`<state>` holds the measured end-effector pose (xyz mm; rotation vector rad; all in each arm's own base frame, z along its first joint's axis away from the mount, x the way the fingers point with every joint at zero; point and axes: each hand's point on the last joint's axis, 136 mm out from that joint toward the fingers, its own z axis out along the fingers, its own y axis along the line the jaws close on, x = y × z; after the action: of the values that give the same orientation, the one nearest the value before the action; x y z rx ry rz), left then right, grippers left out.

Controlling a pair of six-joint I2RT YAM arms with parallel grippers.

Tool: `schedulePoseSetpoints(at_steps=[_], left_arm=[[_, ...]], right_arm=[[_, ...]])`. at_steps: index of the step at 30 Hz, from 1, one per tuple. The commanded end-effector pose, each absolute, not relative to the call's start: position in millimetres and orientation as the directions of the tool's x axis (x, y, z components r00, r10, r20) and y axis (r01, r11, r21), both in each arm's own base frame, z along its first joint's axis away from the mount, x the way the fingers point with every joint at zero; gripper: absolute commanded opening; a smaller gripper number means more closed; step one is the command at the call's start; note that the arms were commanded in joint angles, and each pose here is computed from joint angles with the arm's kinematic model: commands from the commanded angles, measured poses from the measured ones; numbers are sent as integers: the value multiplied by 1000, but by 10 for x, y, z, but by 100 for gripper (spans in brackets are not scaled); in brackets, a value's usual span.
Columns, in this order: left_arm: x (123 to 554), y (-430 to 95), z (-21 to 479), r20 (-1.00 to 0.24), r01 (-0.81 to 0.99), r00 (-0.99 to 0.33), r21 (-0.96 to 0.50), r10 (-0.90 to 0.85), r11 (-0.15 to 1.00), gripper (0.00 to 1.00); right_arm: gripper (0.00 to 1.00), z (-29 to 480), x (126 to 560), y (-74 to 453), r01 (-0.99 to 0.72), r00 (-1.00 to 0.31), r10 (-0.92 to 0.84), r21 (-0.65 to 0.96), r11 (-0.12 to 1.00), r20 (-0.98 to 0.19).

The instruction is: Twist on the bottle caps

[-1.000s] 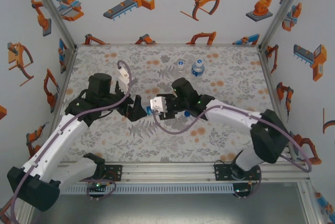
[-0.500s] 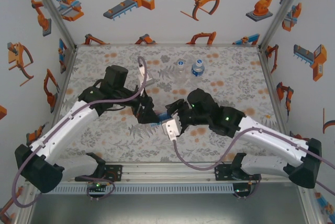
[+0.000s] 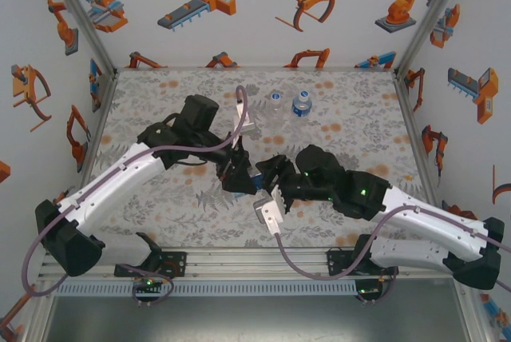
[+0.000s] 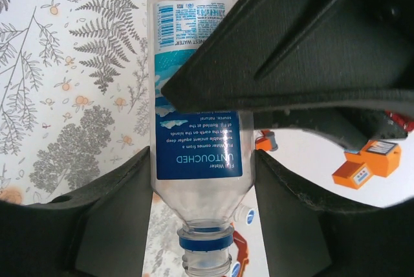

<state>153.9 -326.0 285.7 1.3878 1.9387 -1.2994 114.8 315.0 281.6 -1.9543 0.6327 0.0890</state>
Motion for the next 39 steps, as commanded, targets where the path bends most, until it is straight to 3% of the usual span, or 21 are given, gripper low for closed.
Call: schedulePoseSetpoints(at_steps=[1, 11, 25, 31, 36, 39], left_arm=[[1436, -3275, 2819, -724, 882, -414, -469, 552, 46, 85], [1364, -3296, 2759, -696, 874, -409, -484, 590, 36, 78], [1326, -3317, 2728, -695, 876, -392, -482, 603, 14, 57], [1320, -3291, 2672, -695, 886, -370, -464, 617, 10, 48], [1363, -3224, 2601, -698, 910, -333, -414, 634, 22, 44], [1442, -3159, 2620, -720, 925, -316, -380, 618, 31, 40]], right_arm=[[21, 3062, 1151, 3136, -399, 883, -380, -868, -296, -276], [21, 3185, 1118, 3105, -366, 894, -366, -891, -269, -258], [22, 3183, 1096, 3127, -366, 896, -363, -890, -272, -257], [33, 3169, 1141, 3129, -384, 881, -389, -888, -253, -270], [66, 3157, 1265, 3116, -427, 836, -458, -882, -201, -301], [71, 3152, 1384, 3095, -456, 792, -519, -877, -154, -321]])
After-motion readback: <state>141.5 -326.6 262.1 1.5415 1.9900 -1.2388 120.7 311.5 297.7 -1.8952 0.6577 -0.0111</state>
